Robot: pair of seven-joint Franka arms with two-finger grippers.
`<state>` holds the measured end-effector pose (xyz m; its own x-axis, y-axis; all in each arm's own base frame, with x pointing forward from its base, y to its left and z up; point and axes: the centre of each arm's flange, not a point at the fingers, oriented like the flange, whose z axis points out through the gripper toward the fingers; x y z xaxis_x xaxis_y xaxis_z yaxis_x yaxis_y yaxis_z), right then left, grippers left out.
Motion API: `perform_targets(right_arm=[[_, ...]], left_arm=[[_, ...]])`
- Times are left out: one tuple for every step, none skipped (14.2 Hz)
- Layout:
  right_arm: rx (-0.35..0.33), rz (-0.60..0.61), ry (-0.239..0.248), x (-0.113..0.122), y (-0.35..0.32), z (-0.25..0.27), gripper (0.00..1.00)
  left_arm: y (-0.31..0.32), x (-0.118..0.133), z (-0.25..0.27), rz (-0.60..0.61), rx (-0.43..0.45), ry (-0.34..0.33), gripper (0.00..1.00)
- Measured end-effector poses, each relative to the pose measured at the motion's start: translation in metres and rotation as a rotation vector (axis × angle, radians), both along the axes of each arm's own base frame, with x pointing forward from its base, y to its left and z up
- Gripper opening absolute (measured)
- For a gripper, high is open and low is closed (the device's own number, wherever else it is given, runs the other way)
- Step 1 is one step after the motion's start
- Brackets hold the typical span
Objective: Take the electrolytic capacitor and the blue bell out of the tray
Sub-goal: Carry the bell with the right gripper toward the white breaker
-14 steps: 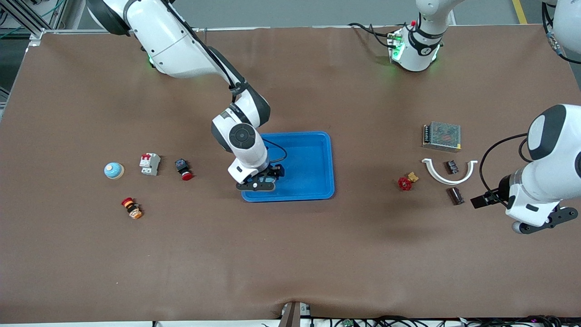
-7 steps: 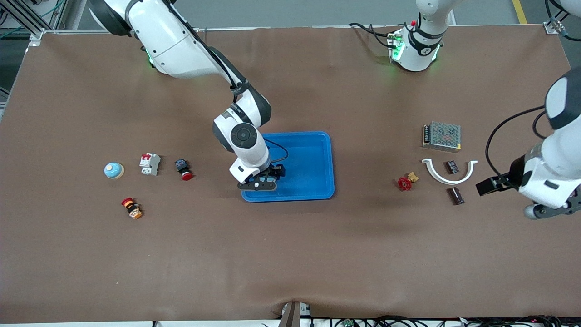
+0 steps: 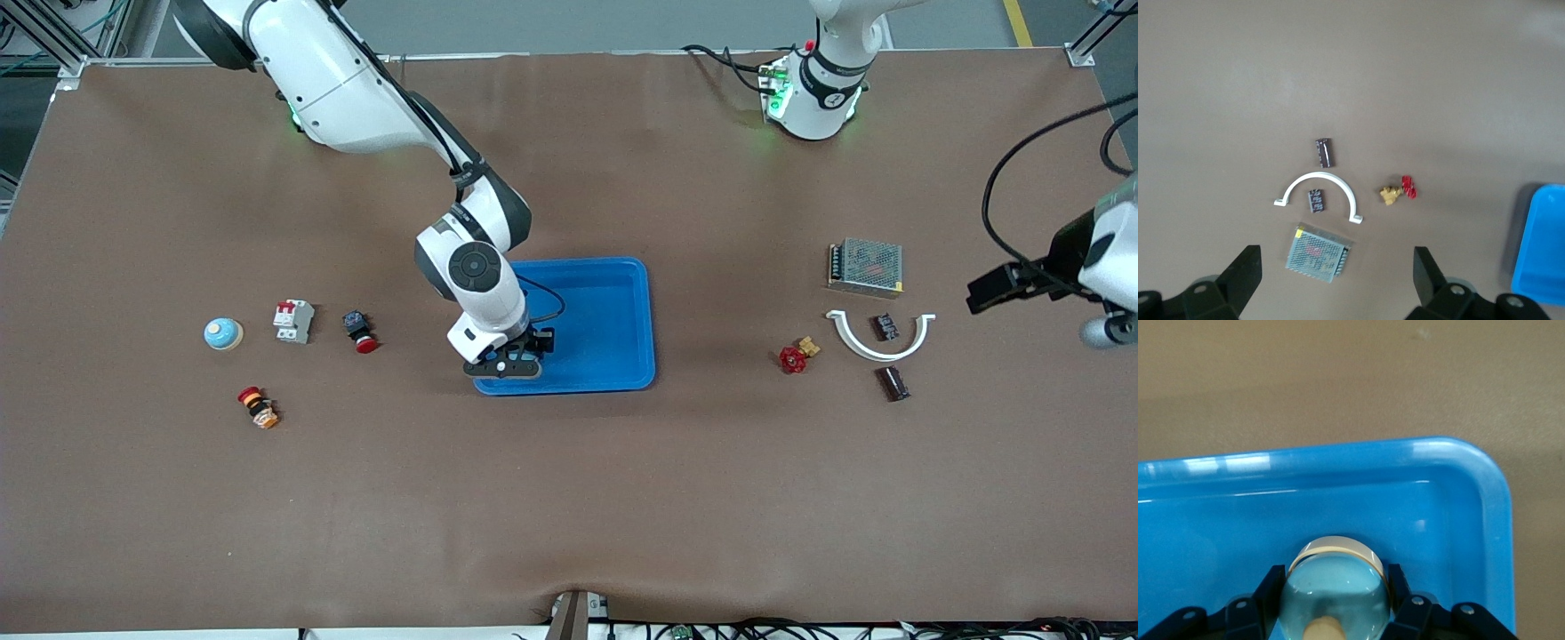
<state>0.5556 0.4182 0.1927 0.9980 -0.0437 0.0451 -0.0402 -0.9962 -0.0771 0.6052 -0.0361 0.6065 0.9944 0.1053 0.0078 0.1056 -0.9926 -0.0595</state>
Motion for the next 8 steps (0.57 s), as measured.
perform_targets(right_arm=[[-0.016, -0.003, 0.013, 0.004, -0.003, 0.005, 0.67], [-0.036, 0.000, 0.031, 0.011, -0.007, 0.013, 0.67], [-0.056, 0.012, 0.049, 0.019, -0.011, 0.024, 0.67], [-0.072, 0.033, 0.063, 0.027, -0.017, 0.039, 0.67], [-0.080, 0.062, 0.066, 0.036, -0.025, 0.056, 0.67], [-0.083, 0.099, 0.062, 0.045, -0.036, 0.072, 0.67], [-0.088, 0.142, 0.062, 0.053, -0.050, 0.087, 0.67], [-0.095, 0.187, 0.067, 0.061, -0.068, 0.099, 0.67]], left_arm=[[-0.004, -0.008, 0.006, -0.023, 0.011, -0.002, 1.00], [-0.007, -0.016, 0.010, -0.043, 0.014, -0.002, 1.00], [-0.007, -0.024, 0.013, -0.057, 0.007, 0.001, 1.00], [-0.005, -0.032, 0.014, -0.060, -0.005, 0.005, 1.00], [0.000, -0.039, 0.016, -0.057, -0.014, 0.007, 1.00], [0.004, -0.044, 0.018, -0.055, -0.017, 0.009, 1.00], [0.008, -0.048, 0.019, -0.050, -0.018, 0.013, 1.00], [0.008, -0.051, 0.019, -0.049, -0.017, 0.017, 1.00]])
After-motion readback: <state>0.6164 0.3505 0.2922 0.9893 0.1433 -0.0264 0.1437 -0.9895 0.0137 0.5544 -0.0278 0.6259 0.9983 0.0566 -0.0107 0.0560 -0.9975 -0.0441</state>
